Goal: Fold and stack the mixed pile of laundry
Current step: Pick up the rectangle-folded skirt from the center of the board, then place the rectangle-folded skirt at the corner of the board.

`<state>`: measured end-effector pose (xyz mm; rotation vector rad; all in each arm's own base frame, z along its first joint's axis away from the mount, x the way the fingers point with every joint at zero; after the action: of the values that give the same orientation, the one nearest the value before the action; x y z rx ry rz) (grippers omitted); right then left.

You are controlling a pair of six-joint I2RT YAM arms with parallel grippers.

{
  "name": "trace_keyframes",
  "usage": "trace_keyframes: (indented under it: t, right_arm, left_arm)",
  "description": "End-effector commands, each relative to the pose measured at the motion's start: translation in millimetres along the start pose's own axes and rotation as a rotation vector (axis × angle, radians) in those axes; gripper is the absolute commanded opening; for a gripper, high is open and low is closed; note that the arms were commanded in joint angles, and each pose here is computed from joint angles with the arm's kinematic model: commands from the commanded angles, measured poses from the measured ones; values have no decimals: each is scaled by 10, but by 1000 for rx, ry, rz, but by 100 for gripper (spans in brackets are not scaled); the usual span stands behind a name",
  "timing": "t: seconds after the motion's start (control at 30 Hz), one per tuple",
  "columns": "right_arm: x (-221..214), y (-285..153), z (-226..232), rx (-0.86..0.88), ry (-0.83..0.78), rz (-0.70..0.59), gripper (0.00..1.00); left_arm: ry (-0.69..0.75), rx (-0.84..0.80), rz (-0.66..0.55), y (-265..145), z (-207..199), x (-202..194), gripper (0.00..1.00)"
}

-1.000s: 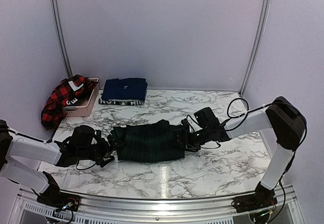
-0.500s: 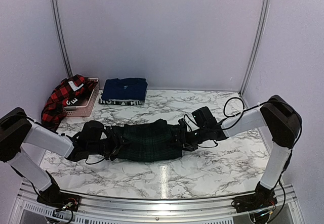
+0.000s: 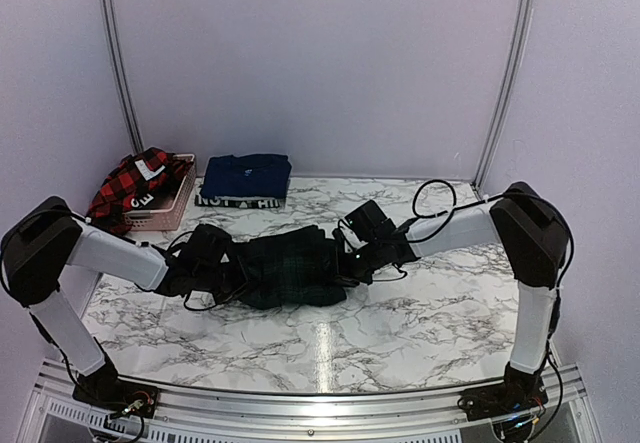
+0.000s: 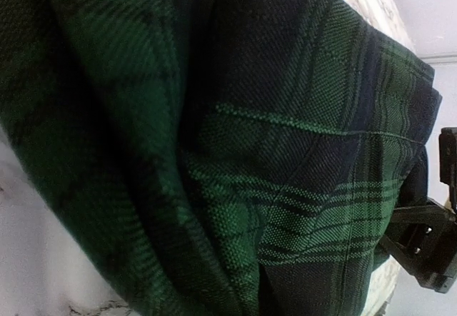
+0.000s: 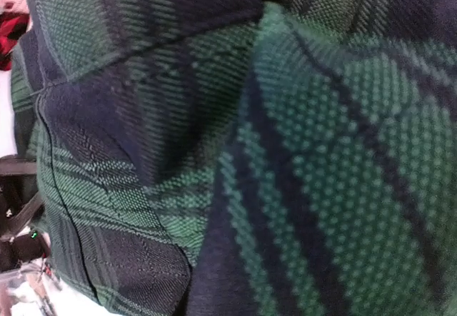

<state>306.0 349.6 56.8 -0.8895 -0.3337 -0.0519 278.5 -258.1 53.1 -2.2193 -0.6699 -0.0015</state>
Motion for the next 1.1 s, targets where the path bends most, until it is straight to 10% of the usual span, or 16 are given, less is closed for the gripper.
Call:
trace_keyframes:
  t: [0.0,0.4,1.07]
  right_arm:
    - [145,-11,-39,-185,-73,-20,2]
    - [1462,-368,791,-228,-392,-360,0]
    - [2927,-123,1165,-40,-642,-894,0]
  left_arm:
    - [210,193,-69,-141,13,195,0]
    - [580,320,-364,-645,-695,1238,0]
    - [550,241,-693,-647,-821,3119,0]
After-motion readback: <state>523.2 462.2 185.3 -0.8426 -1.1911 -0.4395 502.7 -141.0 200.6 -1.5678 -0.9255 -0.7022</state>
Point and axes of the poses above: each gripper's point midway between its finger pads, its own y axis out along the fingers, its own z axis along the line the jaws close on, x = y × z, the point moved 3 cm from there along -y, back along the fingers, and after that the axes turned 3 degrees about -y, right-handed, at the moved point
